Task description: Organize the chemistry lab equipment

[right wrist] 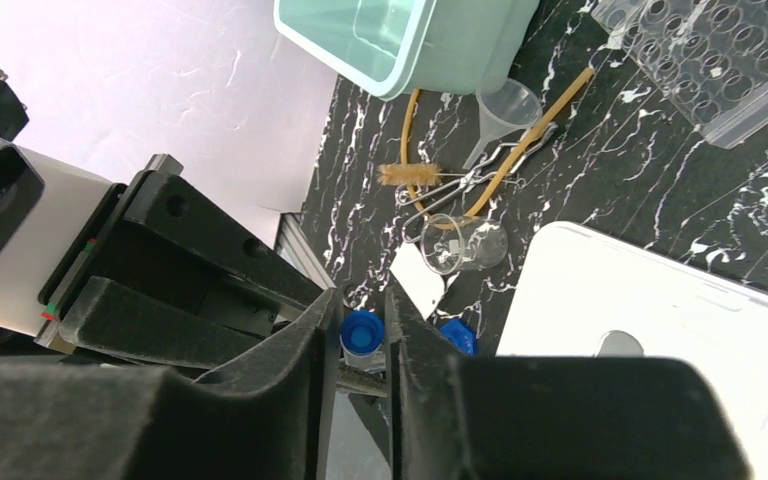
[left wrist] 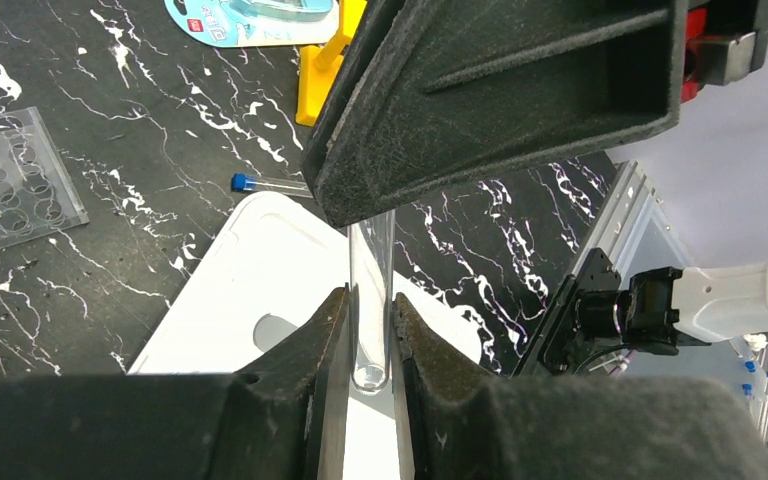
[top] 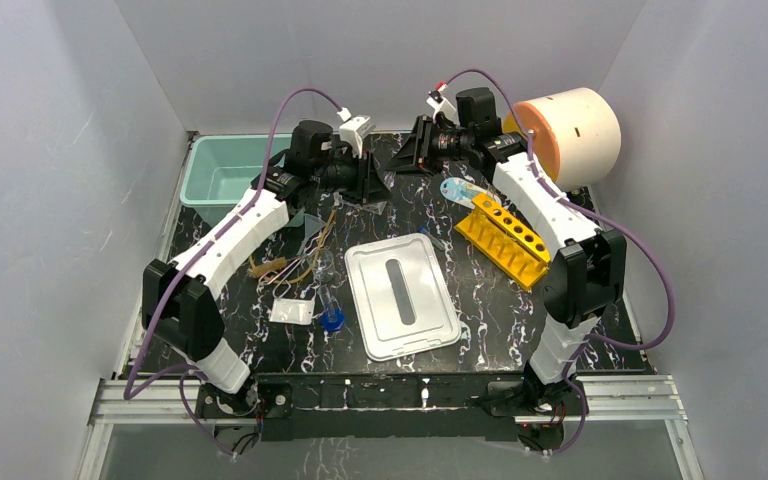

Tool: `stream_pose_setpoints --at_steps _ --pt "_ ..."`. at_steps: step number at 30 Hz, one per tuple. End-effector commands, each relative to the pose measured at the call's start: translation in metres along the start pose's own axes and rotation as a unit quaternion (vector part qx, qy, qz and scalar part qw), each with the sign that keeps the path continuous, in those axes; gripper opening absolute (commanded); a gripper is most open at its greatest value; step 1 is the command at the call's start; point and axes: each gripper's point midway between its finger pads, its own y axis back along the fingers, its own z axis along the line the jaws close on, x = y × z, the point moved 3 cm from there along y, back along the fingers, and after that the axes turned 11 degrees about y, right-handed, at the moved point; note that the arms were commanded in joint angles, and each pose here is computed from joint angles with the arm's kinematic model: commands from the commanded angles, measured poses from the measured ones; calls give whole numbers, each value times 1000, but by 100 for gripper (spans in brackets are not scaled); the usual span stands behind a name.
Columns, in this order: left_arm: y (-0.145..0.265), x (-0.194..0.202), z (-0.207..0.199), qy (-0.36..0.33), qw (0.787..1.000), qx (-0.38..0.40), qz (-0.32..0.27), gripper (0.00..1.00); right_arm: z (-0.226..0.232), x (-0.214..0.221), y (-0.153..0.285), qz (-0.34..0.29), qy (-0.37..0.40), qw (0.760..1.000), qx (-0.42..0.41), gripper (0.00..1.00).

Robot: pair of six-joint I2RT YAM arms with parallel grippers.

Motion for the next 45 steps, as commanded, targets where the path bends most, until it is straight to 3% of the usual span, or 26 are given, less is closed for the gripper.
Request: stream_pose_setpoints --at_steps 1,4,6,9,13,15,20,28,36,45 --pt "10 -16 -14 -30 999 8 -20 0 22 -15 10 -18 21 999 -32 26" --pt "10 -19 -12 -28 999 -2 -24 2 24 -16 11 -22 15 999 -38 22" --pt "12 -22 -9 -24 999 -17 -30 11 23 -18 12 -30 14 999 -33 21" --pt "14 -25 -5 -17 998 -41 -38 48 21 -24 15 -50 23 998 -29 21" --pt "21 -30 -1 -11 997 -61 -53 74 9 -39 15 -80 54 995 5 20" --pt "28 -35 2 -4 995 -77 -65 81 -2 -46 14 -91 90 991 38 21" --pt "52 -44 19 22 982 -152 -106 88 -35 -62 6 -103 167 973 122 21" --pt "94 -53 55 89 938 -287 -171 91 -60 -87 -18 -114 255 937 209 21" --pt "122 -45 50 104 924 -320 -181 92 -69 -91 -45 -112 305 907 269 21" --pt "139 -38 54 136 903 -349 -213 93 -76 -90 -85 -112 354 888 271 21"
